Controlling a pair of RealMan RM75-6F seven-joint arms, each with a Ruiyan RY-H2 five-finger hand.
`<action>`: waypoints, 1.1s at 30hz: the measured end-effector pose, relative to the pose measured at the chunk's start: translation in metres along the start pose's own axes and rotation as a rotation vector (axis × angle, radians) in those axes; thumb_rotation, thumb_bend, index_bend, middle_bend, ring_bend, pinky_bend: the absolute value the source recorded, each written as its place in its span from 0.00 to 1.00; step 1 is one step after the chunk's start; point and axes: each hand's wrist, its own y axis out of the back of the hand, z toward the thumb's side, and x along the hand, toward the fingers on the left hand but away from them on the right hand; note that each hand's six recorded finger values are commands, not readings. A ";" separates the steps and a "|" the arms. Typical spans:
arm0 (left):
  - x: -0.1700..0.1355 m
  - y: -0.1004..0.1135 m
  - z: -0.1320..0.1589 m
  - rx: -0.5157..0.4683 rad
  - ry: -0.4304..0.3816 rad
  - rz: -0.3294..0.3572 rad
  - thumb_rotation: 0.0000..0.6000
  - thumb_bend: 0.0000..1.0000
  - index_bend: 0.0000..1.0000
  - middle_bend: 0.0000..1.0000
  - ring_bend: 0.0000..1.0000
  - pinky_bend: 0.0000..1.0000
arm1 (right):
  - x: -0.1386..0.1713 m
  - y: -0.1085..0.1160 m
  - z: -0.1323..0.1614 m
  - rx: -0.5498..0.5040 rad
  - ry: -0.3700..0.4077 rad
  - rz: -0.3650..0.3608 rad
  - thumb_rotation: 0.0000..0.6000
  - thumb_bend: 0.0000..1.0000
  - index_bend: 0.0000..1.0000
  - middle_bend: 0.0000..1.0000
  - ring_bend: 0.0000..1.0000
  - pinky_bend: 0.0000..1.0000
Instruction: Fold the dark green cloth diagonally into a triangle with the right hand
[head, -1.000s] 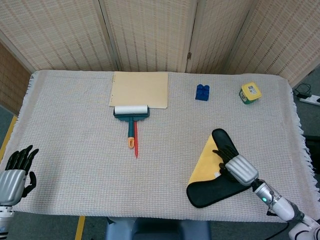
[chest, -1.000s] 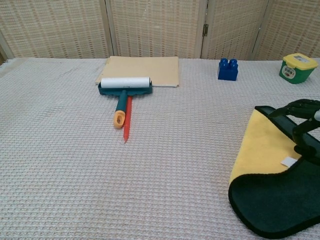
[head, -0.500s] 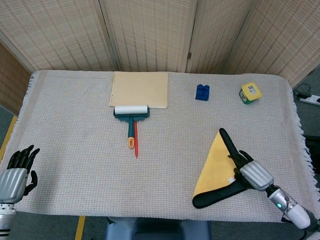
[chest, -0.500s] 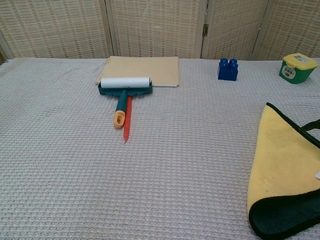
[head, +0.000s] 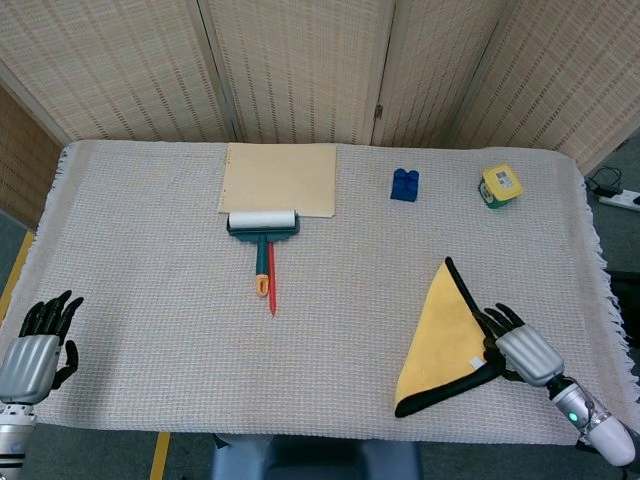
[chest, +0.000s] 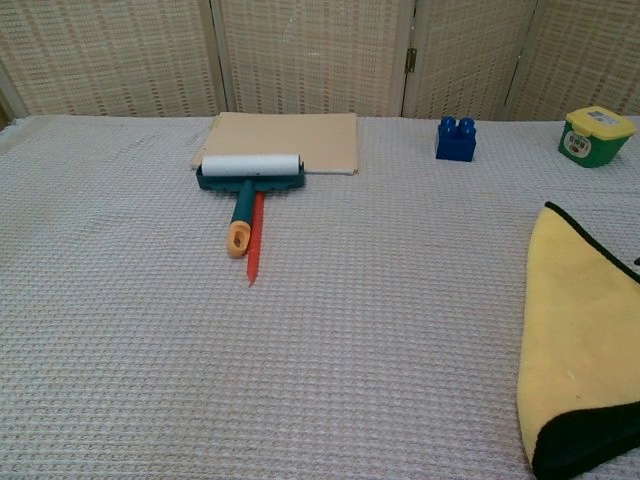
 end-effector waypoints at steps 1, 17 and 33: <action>0.000 -0.001 0.000 0.001 -0.001 -0.002 1.00 0.83 0.00 0.02 0.00 0.00 | 0.000 -0.001 -0.002 -0.001 -0.005 0.001 1.00 0.45 0.63 0.12 0.07 0.00; 0.003 -0.008 0.001 0.012 0.000 -0.025 1.00 0.82 0.00 0.02 0.00 0.00 | 0.003 -0.014 -0.019 -0.040 -0.054 0.017 1.00 0.45 0.63 0.12 0.07 0.00; 0.004 -0.009 0.001 0.009 0.002 -0.030 1.00 0.80 0.00 0.02 0.00 0.00 | 0.014 -0.020 -0.028 -0.079 -0.096 0.038 1.00 0.45 0.09 0.00 0.00 0.00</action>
